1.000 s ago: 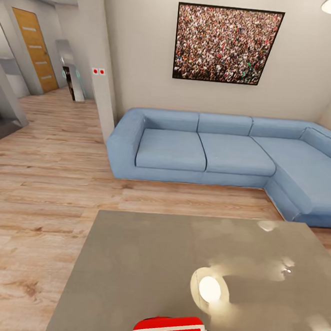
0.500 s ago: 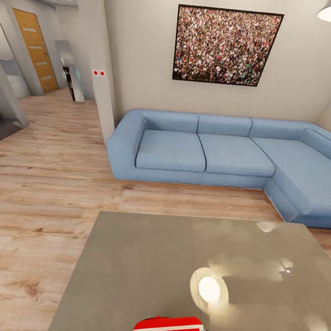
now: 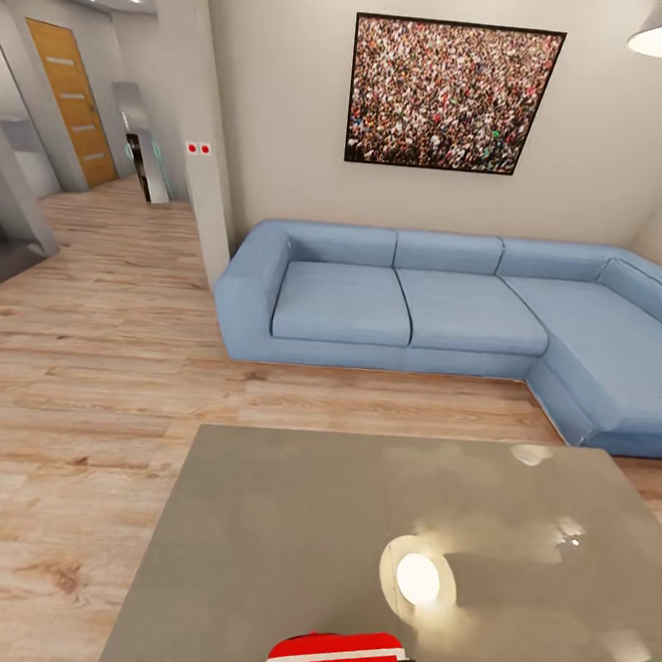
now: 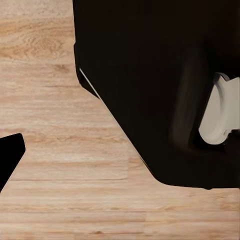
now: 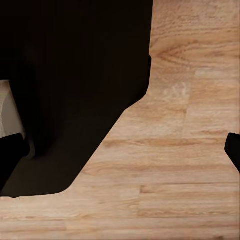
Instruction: Turn on the radio receiver that's on the table in the living room.
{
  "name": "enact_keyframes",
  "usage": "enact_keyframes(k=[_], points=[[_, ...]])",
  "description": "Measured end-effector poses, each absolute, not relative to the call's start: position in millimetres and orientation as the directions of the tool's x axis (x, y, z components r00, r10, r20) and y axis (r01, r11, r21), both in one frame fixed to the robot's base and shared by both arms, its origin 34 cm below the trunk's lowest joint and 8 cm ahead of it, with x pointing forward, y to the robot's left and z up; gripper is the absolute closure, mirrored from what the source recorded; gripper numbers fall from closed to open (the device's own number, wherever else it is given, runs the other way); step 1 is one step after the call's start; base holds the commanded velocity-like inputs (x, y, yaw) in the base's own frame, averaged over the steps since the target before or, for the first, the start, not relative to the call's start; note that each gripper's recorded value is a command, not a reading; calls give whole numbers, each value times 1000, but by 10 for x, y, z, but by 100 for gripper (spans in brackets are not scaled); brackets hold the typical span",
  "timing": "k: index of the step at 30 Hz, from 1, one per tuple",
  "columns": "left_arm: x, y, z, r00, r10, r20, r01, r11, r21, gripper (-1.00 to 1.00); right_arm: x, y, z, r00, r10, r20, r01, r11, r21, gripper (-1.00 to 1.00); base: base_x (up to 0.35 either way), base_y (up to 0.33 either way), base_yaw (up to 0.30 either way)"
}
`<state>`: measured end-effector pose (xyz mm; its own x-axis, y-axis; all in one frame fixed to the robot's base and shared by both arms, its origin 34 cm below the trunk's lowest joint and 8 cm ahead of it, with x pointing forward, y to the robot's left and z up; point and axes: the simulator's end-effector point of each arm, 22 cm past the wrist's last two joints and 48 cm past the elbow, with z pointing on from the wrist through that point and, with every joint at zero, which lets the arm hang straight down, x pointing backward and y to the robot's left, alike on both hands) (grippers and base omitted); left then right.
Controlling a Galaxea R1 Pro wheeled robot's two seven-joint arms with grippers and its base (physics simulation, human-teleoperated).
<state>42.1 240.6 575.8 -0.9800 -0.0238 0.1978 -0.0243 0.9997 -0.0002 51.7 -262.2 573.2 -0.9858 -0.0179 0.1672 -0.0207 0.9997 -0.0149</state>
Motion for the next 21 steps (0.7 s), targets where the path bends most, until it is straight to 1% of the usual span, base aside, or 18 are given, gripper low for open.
enact_keyframes(k=[21], points=[[399, 2412, 5854, -980, -24, 197, -24, 1000, 1, -100, 495, -2621, 5827, -986, -18, 166, -21, 1000, -15, -100, 0, 0, 0]])
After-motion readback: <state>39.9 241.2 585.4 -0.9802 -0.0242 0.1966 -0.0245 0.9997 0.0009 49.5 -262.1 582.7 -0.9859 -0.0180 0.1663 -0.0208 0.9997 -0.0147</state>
